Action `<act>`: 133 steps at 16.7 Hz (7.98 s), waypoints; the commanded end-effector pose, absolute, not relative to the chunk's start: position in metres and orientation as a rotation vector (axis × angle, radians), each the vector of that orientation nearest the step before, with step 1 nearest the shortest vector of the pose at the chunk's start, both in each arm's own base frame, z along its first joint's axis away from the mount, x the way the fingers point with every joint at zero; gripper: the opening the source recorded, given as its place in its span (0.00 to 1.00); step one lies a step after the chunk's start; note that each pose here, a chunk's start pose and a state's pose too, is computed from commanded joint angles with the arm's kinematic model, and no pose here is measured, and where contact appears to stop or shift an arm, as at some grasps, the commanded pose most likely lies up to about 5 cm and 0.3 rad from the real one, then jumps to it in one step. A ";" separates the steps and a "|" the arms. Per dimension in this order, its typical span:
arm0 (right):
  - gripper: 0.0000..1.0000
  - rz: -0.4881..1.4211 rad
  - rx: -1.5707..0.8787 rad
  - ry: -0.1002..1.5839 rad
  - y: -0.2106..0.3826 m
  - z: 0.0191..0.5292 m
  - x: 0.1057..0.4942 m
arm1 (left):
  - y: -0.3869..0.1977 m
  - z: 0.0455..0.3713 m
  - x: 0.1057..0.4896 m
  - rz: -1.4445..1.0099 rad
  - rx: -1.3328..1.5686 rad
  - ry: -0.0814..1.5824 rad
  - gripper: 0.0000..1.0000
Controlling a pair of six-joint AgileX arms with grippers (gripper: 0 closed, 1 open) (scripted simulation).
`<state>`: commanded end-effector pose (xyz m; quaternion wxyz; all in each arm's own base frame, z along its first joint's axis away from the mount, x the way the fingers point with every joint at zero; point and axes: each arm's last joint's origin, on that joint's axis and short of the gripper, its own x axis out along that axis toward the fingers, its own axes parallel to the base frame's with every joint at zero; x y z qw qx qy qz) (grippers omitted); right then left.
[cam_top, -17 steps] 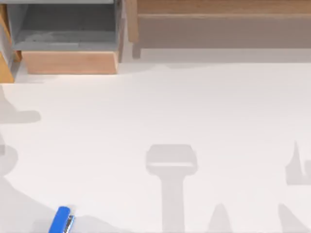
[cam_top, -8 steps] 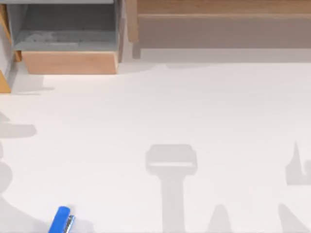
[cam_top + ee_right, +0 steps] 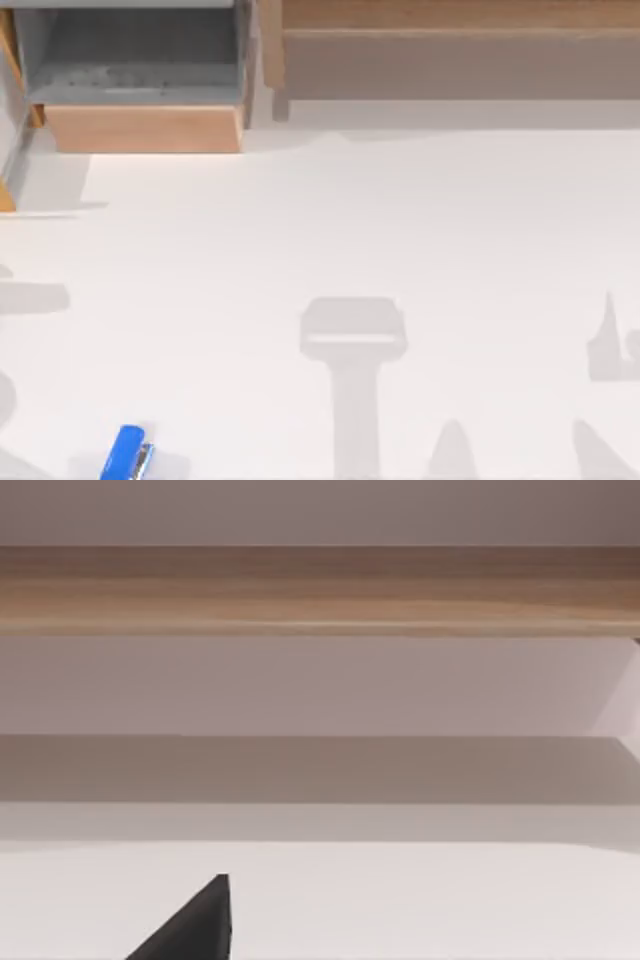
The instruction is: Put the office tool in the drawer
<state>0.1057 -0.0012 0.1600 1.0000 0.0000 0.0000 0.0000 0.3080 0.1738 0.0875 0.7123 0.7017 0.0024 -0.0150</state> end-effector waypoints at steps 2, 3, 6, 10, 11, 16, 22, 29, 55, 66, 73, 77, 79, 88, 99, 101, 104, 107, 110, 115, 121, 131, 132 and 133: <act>1.00 0.000 0.000 0.000 -0.001 0.160 0.106 | 0.176 0.088 0.303 -0.027 1.561 0.005 0.00; 1.00 0.000 0.000 0.000 -0.001 0.160 0.106 | 0.176 0.087 0.296 -0.030 1.559 0.006 0.00; 1.00 0.000 0.000 0.000 -0.001 0.160 0.106 | 0.176 0.087 0.271 -0.034 1.558 0.005 0.00; 1.00 0.000 0.000 0.000 -0.001 0.160 0.106 | 0.175 0.088 0.245 -0.033 1.556 0.005 0.00; 1.00 0.000 0.000 0.000 -0.001 0.160 0.106 | 0.175 0.088 0.245 -0.033 1.556 0.005 0.00; 1.00 0.000 0.000 0.000 -0.001 0.160 0.106 | 0.175 0.088 0.245 -0.033 1.556 0.005 0.23; 1.00 0.000 0.000 0.000 -0.001 0.160 0.106 | 0.175 0.088 0.245 -0.033 1.556 0.005 0.68; 1.00 0.000 0.000 0.000 -0.001 0.160 0.106 | 0.175 0.088 0.245 -0.033 1.556 0.005 1.00; 1.00 0.000 0.000 0.000 -0.001 0.160 0.106 | 0.163 0.099 0.233 -0.141 1.146 0.240 1.00; 1.00 0.000 0.000 0.000 -0.001 0.160 0.106 | 0.043 0.131 0.233 -0.435 0.355 0.863 1.00; 1.00 0.000 0.000 0.000 -0.001 0.160 0.106 | -0.040 0.157 0.186 -0.389 0.185 1.240 1.00; 1.00 0.000 0.000 0.000 -0.001 0.160 0.106 | -0.067 0.165 0.155 -0.304 0.178 1.345 1.00; 1.00 0.000 0.000 0.000 -0.001 0.160 0.106 | -0.077 0.168 0.141 -0.266 0.182 1.369 1.00; 1.00 0.000 0.000 0.000 -0.001 0.160 0.106 | -0.093 0.173 0.117 -0.218 0.179 1.350 1.00; 1.00 0.000 0.000 0.000 -0.001 0.160 0.106 | -0.098 0.137 0.128 -0.220 0.176 1.344 1.00; 1.00 0.000 0.000 0.000 -0.001 0.160 0.106 | -0.098 0.120 0.131 -0.221 0.174 1.340 1.00; 1.00 0.000 0.000 0.000 -0.001 0.160 0.106 | -0.097 0.106 0.131 -0.218 0.179 1.349 1.00; 1.00 0.000 0.000 0.000 -0.001 0.160 0.106 | -0.097 0.105 0.131 -0.218 0.179 1.350 1.00; 1.00 0.000 0.000 0.000 -0.001 0.160 0.106 | -0.097 0.105 0.131 -0.218 0.179 1.350 0.85; 1.00 0.000 0.000 0.000 -0.001 0.160 0.106 | -0.097 0.105 0.131 -0.218 0.179 1.350 0.47; 1.00 0.000 0.000 0.000 -0.001 0.160 0.106 | -0.097 0.105 0.131 -0.218 0.179 1.350 0.02; 1.00 0.000 0.000 0.000 -0.001 0.160 0.106 | -0.098 0.112 0.134 -0.223 0.175 1.326 0.00; 1.00 0.000 0.000 0.000 -0.001 0.160 0.106 | -0.099 0.115 0.134 -0.225 0.173 1.321 0.00; 1.00 0.000 0.000 0.000 -0.001 0.160 0.106 | -0.099 0.119 0.135 -0.225 0.171 1.320 0.00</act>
